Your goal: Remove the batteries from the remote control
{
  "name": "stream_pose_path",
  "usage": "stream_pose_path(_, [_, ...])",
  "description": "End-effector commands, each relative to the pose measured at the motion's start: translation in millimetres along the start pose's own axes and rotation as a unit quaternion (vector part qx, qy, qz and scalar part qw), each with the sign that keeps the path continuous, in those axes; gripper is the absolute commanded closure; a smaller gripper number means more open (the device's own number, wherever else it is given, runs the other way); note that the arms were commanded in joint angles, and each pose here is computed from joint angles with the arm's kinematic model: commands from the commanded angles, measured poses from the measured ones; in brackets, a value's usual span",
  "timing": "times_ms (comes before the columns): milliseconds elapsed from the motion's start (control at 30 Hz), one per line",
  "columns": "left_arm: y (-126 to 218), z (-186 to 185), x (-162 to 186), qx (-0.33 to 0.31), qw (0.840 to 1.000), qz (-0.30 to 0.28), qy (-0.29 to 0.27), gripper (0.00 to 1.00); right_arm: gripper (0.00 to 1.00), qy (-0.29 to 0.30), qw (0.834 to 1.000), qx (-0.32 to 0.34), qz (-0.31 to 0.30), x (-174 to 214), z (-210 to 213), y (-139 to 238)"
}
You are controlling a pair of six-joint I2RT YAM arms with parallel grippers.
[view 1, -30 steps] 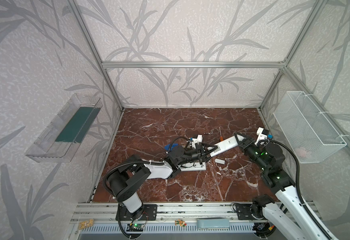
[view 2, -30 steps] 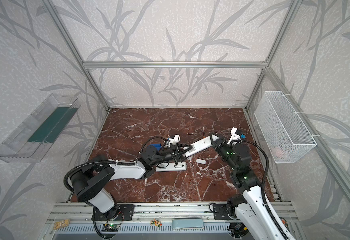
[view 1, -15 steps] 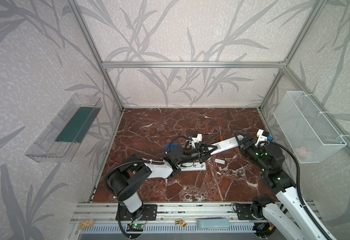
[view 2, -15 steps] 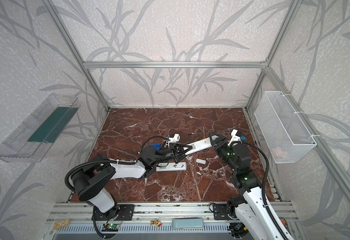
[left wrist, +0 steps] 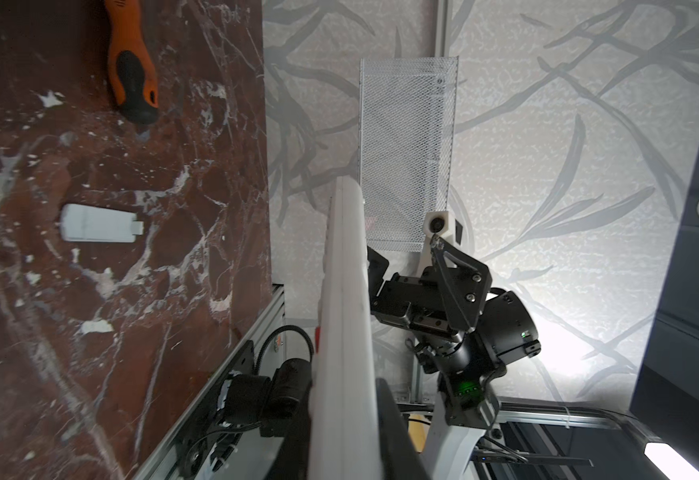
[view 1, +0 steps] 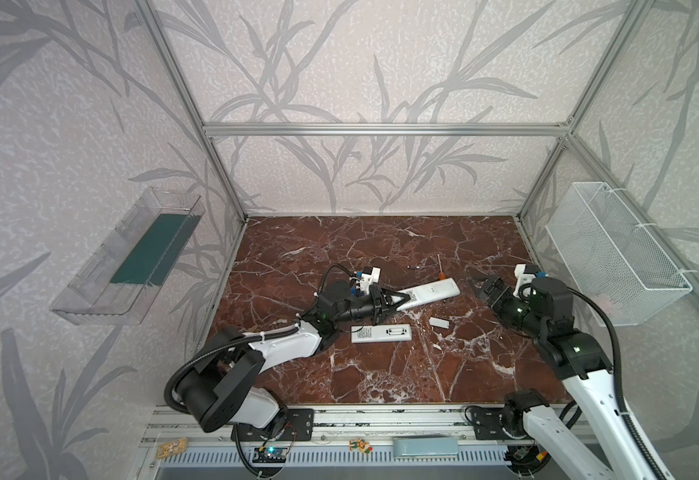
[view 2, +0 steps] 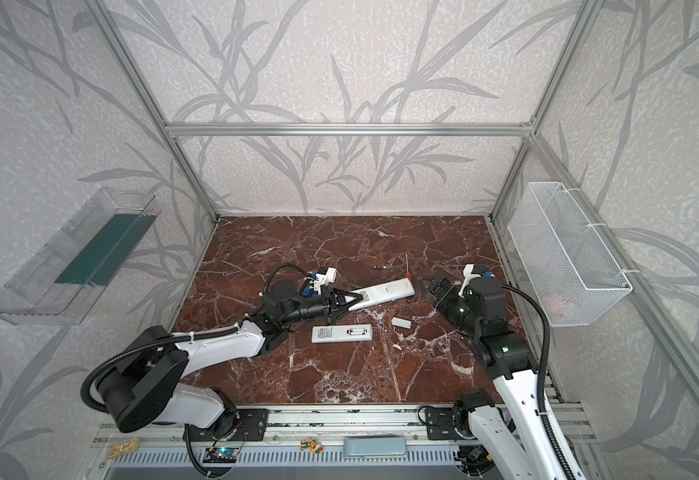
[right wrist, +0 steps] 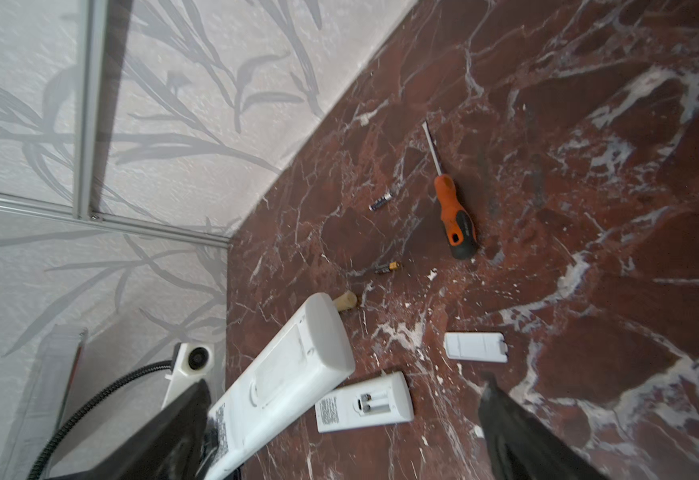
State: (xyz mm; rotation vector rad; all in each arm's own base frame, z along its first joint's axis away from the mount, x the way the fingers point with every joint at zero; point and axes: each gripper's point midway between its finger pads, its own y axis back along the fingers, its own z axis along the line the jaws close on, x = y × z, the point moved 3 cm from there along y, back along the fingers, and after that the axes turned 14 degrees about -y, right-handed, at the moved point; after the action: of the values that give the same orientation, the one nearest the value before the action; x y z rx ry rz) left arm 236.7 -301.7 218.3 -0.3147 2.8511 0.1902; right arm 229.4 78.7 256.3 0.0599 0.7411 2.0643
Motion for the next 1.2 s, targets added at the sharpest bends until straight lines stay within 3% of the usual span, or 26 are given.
stream_pose_path(0, [19, 9, 13, -0.088, 0.993, 0.057, -0.062, 0.93, 0.01, 0.065, 0.995, 0.052, 0.055, 14, -9, 12])
stream_pose_path(133, [45, 13, 14, -0.158, 0.980, 0.059, -0.108, 1.00, 0.01, 0.114, 0.989, 0.062, 0.068, 16, -5, 23])
stream_pose_path(333, [59, 17, 13, -0.150, 0.980, 0.063, -0.115, 1.00, 0.01, 0.116, 0.988, 0.032, 0.094, 23, 2, 21])
stream_pose_path(467, [64, 26, 18, -0.171, 0.973, 0.087, -0.129, 1.00, 0.01, 0.123, 0.981, 0.007, 0.148, 35, 9, 15])
stream_pose_path(700, [73, 41, 30, -0.218, 0.954, 0.141, -0.150, 1.00, 0.01, 0.186, 0.946, 0.042, 0.260, 70, 0, 7])
stream_pose_path(833, [72, 46, 36, -0.209, 0.955, 0.148, -0.146, 1.00, 0.01, 0.243, 0.919, 0.078, 0.300, 100, -9, -5])
stream_pose_path(933, [70, 45, 40, -0.200, 0.956, 0.154, -0.148, 1.00, 0.01, 0.251, 0.904, 0.077, 0.337, 122, -13, -17])
stream_pose_path(1167, [65, 56, 59, -0.199, 0.954, 0.176, -0.141, 1.00, 0.01, 0.249, 0.901, 0.089, 0.344, 141, -22, -39])
